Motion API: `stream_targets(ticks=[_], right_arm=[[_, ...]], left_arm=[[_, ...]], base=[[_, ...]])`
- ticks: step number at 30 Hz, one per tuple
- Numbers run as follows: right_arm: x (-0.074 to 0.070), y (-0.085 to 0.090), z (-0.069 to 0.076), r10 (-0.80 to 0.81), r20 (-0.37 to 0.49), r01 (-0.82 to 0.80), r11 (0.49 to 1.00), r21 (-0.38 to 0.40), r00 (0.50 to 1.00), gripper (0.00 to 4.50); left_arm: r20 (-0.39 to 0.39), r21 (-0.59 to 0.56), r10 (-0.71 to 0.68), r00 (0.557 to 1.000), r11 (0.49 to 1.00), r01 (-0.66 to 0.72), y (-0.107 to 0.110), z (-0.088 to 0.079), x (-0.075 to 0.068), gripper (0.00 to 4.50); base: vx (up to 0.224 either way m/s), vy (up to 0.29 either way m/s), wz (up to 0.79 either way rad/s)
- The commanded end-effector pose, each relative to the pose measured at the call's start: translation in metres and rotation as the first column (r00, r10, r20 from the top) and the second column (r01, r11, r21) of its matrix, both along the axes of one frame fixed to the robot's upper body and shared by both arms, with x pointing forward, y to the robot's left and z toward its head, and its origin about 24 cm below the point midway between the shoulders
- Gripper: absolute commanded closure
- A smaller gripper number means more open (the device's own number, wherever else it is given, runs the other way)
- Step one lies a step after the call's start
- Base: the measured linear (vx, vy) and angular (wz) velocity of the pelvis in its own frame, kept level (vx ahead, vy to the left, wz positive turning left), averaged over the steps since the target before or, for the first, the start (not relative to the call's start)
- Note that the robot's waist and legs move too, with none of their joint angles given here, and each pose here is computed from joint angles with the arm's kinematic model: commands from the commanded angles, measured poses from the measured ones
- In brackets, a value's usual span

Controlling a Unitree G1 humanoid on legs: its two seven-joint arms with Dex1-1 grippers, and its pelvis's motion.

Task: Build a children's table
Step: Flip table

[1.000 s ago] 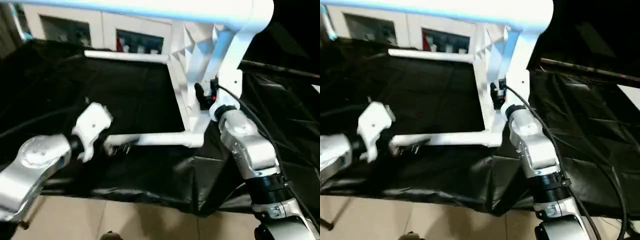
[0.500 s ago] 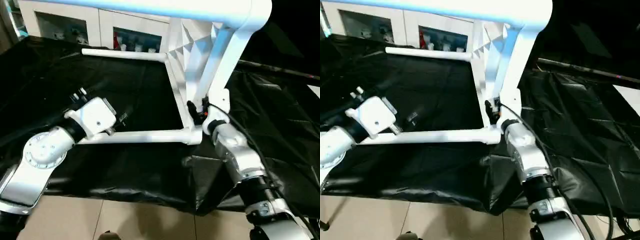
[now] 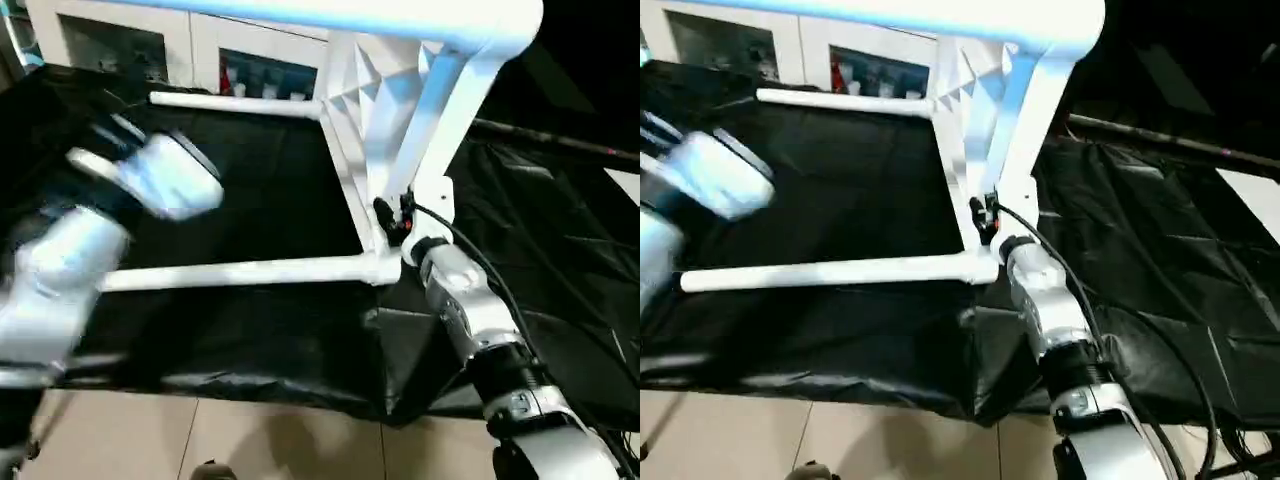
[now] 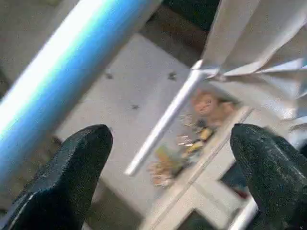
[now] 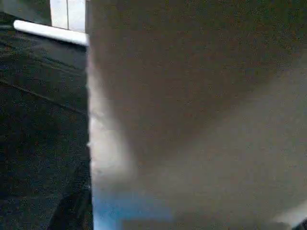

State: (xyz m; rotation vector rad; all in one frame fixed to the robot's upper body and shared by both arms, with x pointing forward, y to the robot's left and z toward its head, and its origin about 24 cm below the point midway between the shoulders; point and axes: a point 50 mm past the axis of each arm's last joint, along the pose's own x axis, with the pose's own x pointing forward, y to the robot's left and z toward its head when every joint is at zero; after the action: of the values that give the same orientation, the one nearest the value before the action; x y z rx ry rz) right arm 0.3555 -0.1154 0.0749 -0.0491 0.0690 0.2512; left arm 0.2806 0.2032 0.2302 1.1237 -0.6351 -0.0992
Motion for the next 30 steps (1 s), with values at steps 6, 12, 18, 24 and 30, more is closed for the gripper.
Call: stream_targets(ticks=[6,12,18,24,30], right_arm=[[0.002,-0.005,0.001,0.0,0.013,0.0,1.0,-0.027,1.0,2.48],[0.003,-0.003,0.001,-0.001,0.024,0.001,1.0,-0.026,1.0,2.48],[0.003,-0.002,0.002,0.0,0.027,0.001,1.0,-0.027,1.0,2.48],[0.002,-0.002,0.001,-0.003,0.026,0.004,1.0,-0.029,1.0,2.48],[0.002,-0.002,-0.001,0.002,0.018,-0.001,1.0,-0.03,1.0,2.49]], left_arm=[[0.209,0.113,0.052,0.977,0.991,-0.077,-0.001,0.018,-0.007,0.0],[0.313,0.156,0.077,0.946,0.979,-0.132,0.0,0.029,-0.005,0.0],[0.355,0.15,0.075,0.932,0.979,-0.136,0.0,0.033,-0.006,0.0],[0.177,0.199,-0.089,0.98,0.979,0.053,-0.012,0.008,-0.008,0.0],[0.023,0.156,-0.206,0.978,0.967,0.2,-0.024,-0.005,-0.009,0.0]], base=[[0.0,0.0,0.0],[0.0,0.0,0.0],[0.0,0.0,0.0],[0.0,0.0,0.0],[0.0,0.0,0.0]])
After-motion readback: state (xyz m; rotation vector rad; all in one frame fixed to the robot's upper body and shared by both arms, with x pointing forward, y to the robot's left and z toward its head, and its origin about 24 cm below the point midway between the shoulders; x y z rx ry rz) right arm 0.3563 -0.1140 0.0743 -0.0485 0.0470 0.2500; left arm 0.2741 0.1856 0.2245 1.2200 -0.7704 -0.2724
